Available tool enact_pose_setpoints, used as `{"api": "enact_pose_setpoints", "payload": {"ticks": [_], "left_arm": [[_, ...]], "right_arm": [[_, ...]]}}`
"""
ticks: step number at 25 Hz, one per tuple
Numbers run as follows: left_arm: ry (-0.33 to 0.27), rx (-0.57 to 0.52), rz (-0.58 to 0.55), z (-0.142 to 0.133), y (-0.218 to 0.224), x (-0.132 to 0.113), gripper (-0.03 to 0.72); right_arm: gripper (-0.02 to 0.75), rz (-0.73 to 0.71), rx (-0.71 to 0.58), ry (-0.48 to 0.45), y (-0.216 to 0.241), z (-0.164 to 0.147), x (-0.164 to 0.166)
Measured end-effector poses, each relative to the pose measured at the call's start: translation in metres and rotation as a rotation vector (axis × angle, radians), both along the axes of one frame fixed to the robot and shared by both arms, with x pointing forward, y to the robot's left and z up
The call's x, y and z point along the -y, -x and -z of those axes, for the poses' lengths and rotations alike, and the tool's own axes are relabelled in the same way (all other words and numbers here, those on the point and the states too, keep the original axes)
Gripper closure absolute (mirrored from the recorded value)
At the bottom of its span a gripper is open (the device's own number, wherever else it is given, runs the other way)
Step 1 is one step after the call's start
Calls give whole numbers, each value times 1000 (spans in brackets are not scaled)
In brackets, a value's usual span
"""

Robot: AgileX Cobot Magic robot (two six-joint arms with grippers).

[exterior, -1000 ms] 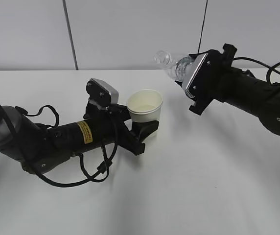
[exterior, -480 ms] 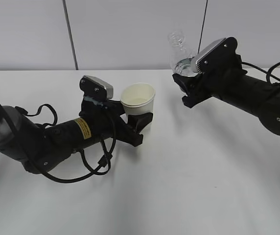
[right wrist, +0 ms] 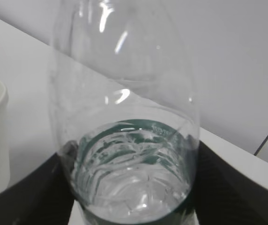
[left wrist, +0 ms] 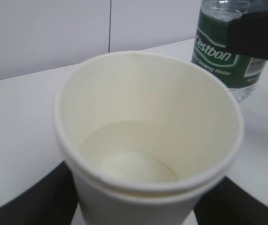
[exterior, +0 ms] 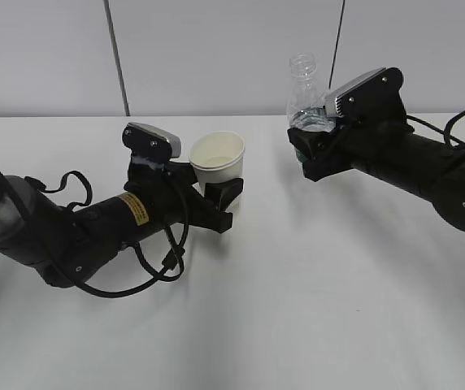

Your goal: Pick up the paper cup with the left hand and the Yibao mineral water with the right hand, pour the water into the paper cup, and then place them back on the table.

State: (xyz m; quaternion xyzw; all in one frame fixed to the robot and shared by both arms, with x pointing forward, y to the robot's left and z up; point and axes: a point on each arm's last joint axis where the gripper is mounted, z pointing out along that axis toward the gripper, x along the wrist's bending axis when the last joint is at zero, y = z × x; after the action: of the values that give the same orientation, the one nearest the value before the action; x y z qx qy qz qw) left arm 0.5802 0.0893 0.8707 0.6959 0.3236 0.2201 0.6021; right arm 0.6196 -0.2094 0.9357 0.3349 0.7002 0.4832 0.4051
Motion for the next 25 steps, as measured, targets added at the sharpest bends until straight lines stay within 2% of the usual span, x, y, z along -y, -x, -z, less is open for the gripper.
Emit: {"api": "enact_pose_setpoints", "payload": {"ticks": [5,11,17,21,25], "left_arm": [[3,-5,-40,0,-6,-9,248],[7,-6,-109,0,-18,-30,248],[7,-7,-163,0,-27,-50,248],[3,-5,-191,0,-31,-61,248],[-21,-19,-220,3,-35,-72,248]], "right_arm": [[236,9,-18,-34,0,0,0],[236,10,-25,-45,0,1,0],[236,13,-64,-83,-2,17,-1],[236,12,-76,-142,-3,28,-2],[236,3,-67,-182,-3,36,-4]]}}
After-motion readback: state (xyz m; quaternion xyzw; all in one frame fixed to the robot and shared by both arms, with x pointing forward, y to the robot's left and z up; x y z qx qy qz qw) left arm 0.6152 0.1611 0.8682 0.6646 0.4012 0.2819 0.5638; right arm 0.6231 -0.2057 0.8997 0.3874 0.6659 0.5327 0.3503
